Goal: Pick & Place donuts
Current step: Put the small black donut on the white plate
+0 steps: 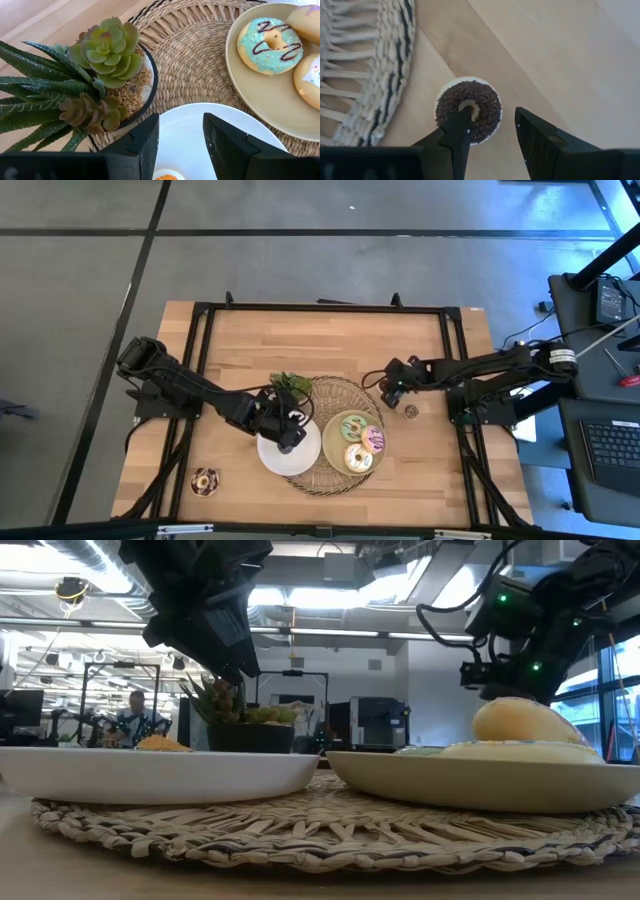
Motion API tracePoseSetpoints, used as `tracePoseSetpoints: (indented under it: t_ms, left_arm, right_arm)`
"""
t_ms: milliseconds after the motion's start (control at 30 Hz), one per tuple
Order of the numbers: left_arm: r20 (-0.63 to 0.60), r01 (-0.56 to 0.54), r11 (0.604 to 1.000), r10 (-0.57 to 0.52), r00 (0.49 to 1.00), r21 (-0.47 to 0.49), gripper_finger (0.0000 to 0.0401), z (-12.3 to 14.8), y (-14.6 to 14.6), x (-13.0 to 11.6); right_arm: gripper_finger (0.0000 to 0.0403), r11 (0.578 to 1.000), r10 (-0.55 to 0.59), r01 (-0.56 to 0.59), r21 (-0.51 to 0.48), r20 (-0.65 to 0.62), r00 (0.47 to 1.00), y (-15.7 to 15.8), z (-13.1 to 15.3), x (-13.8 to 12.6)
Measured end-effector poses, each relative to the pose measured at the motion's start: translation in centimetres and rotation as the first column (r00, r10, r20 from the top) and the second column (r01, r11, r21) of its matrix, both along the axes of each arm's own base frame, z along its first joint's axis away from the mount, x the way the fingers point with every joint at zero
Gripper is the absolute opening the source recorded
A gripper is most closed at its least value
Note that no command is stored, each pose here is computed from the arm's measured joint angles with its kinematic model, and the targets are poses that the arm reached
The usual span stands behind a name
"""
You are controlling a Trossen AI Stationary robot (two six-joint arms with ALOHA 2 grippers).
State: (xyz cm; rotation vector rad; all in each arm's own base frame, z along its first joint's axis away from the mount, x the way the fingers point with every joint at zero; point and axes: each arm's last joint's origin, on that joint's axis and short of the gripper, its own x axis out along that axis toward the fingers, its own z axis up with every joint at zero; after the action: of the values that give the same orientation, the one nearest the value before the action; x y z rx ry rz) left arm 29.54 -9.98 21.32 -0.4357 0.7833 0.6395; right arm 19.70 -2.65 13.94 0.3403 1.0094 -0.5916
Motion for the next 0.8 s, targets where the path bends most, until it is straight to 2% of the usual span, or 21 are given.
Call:
tracePoseSetpoints:
  t_ms: [300, 667, 800]
  left_arm:
    - [0.0, 0.0, 1.0, 0.0, 1.0, 0.0, 0.0152, 0.0, 0.0, 0.0]
    - [0.009, -0.001, 1.0, 0.001, 1.0, 0.0, 0.0151, 0.0, 0.0, 0.1]
    - [0.051, 0.003, 1.0, -0.003, 0.999, 0.01, 0.0152, 0.3, -0.1, 0.4]
  right_arm:
    - [0.0144, 1.0, 0.005, -0.005, -0.003, -0.029, 1.0, -0.1, -1.1, 0.6]
    - [0.0017, 0.992, 0.115, -0.117, -0.049, -0.048, 0.992, -0.1, -0.6, 0.9]
    - [0.0019, 0.976, 0.193, -0.191, -0.106, 0.012, 0.981, -0.1, 1.6, 2.7]
